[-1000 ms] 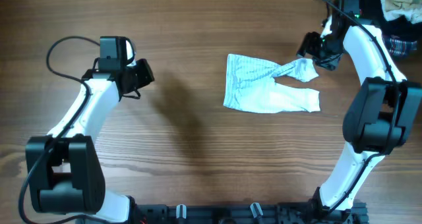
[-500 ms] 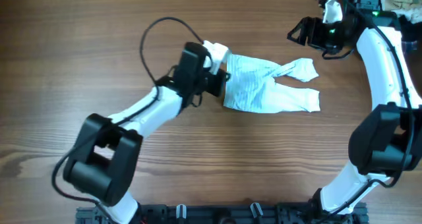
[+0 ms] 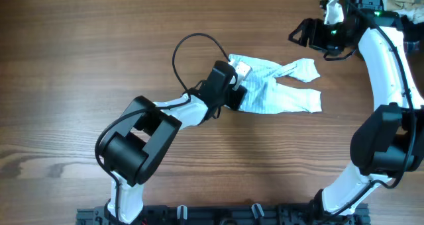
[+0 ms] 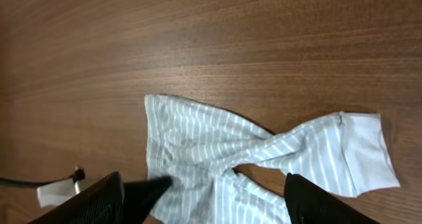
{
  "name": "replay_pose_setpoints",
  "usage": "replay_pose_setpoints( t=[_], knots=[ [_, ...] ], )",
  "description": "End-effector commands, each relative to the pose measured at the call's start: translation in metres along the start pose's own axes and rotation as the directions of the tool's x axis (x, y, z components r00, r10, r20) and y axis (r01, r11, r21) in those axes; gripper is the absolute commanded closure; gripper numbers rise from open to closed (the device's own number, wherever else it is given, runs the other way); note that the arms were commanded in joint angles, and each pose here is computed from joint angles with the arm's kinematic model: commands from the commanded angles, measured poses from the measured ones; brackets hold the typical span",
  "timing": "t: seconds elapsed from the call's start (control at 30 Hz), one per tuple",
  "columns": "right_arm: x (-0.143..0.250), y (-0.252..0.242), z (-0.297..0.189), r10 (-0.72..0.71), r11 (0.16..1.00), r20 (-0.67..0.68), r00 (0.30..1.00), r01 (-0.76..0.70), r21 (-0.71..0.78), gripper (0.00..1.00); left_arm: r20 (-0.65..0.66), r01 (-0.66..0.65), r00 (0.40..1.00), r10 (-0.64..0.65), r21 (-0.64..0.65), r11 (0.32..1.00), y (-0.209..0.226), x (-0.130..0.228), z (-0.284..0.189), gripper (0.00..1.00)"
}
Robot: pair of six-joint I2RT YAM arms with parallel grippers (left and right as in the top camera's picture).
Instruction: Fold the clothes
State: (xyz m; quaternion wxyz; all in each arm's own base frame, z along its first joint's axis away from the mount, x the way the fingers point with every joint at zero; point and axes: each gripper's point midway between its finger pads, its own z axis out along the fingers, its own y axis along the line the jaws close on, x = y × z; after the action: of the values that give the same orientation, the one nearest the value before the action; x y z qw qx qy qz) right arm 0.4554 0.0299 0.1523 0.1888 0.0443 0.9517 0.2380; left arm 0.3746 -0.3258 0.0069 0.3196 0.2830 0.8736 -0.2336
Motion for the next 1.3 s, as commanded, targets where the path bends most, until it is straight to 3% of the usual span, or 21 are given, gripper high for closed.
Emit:
replay_pose_setpoints(
  t=[0.0,0.13,0.23,0.3,0.4,0.5,0.57,0.73,0.87,1.07,1.27],
  knots=[
    [0.002,0.003,-0.004,-0.014,1.000,-0.006,1.000,0.014,-0.014,0.21,-0.056,-0.095,0.995,0.087,-0.171,0.981,0.035,0.014,0.000,0.96],
    [0.006,0.002,-0.004,-0.006,1.000,-0.021,1.000,0.005,-0.013,0.21,-0.078,-0.126,0.990,0.114,-0.179,0.976,0.039,0.019,0.002,0.96],
    [0.009,0.002,-0.004,-0.001,1.000,-0.034,0.999,0.001,-0.012,0.21,-0.082,-0.132,0.990,0.112,-0.303,0.944,0.060,0.017,-0.003,0.96],
    [0.011,0.002,-0.004,0.002,1.000,-0.040,0.999,-0.002,-0.012,0.20,-0.139,-0.161,0.984,0.110,-0.439,0.884,0.091,0.025,-0.015,0.96],
    [0.011,0.002,-0.004,0.005,1.000,-0.040,0.999,-0.006,-0.012,0.20,-0.214,-0.151,0.975,0.052,-0.475,0.867,0.113,0.046,-0.026,0.96],
    [0.013,-0.007,-0.002,0.046,0.997,-0.044,0.998,-0.044,0.056,0.22,-0.203,-0.090,0.979,-0.017,-0.507,0.857,0.131,0.050,-0.033,0.96],
    [0.018,-0.014,0.003,0.084,0.985,-0.051,0.995,-0.076,0.152,0.24,-0.157,0.040,0.976,-0.149,-0.546,0.837,0.144,0.057,-0.040,0.96],
    [0.025,0.005,0.032,0.080,0.979,-0.036,0.996,-0.072,0.192,0.31,-0.120,0.180,0.952,-0.283,-0.527,0.831,0.155,0.065,-0.044,0.96],
    [0.027,0.021,0.069,0.059,0.974,0.033,0.998,-0.065,0.216,0.44,-0.134,0.185,0.947,-0.291,-0.514,0.838,0.152,0.069,-0.043,0.96],
    [0.035,0.022,0.108,0.051,0.974,0.082,0.995,-0.068,0.215,0.45,-0.147,0.189,0.944,-0.295,-0.491,0.850,0.146,0.070,-0.041,0.94],
    [0.042,-0.010,0.131,0.118,0.934,0.098,0.988,-0.144,0.328,0.45,-0.145,0.207,0.938,-0.316,-0.497,0.843,0.146,0.073,-0.042,0.94]
  ],
)
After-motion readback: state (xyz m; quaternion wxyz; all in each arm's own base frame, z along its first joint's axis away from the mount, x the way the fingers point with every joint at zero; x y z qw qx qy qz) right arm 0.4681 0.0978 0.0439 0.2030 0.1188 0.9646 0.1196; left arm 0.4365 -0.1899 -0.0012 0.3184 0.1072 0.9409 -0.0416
